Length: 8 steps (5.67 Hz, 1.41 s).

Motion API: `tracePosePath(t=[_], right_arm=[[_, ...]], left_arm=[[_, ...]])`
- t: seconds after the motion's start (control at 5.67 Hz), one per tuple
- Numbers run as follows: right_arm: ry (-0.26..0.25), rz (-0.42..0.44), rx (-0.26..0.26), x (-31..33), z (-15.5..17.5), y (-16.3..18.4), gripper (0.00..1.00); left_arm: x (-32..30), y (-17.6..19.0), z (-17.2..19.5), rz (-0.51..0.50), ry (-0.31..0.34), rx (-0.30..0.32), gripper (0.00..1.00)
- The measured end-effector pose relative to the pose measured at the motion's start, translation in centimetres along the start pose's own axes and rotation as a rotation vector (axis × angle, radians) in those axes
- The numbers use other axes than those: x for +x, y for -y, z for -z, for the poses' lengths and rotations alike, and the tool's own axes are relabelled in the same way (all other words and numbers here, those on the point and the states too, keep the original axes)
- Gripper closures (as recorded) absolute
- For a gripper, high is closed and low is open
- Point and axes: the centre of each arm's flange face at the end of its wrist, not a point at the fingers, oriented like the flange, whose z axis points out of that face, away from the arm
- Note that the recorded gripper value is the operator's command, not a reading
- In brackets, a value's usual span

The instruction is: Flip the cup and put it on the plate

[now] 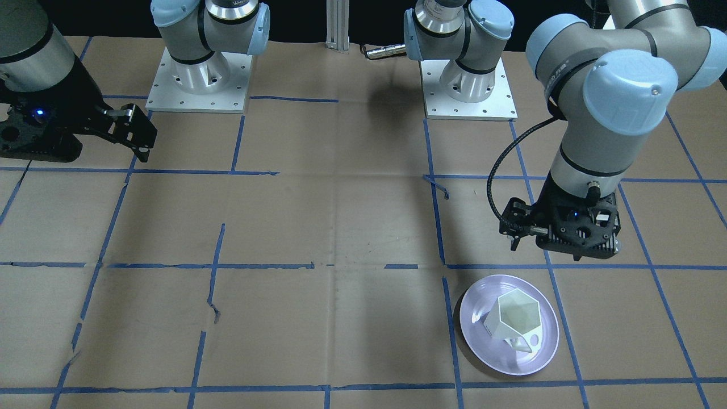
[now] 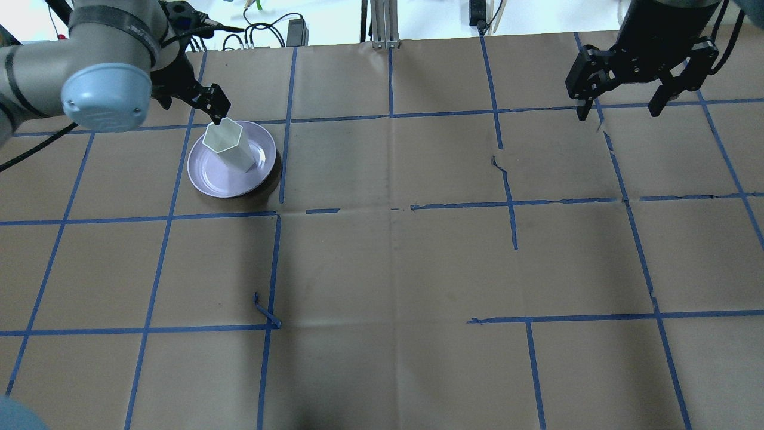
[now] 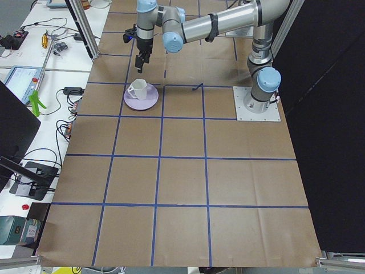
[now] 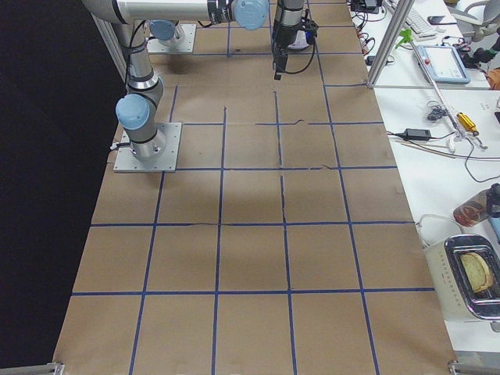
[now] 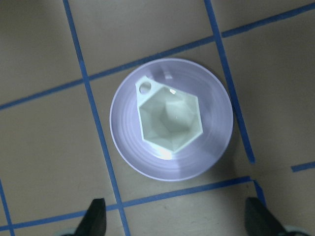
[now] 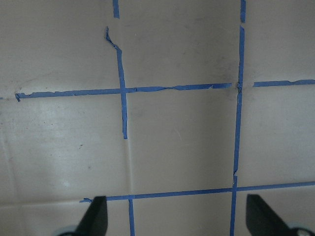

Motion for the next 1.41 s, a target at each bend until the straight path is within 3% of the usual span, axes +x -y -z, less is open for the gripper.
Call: tracePosePath(t=[0.35,0.71,1.41], right_arm=[[0.0,0.0,0.0,0.0,0.0,0.0,0.0],[0.0,0.0,0.0,0.0,0.0,0.0,0.0],[0.0,0.0,0.0,0.0,0.0,0.0,0.0]], left_arm=[[1.5,-1.6,6.2,0.116,-0.102,-0.041,0.0],[4.4,-1.2,11.5,0.163,-0.137,-0.107,0.0],[9.4,-0.5,9.8,0.187,-0.144,-0.174,0.0]])
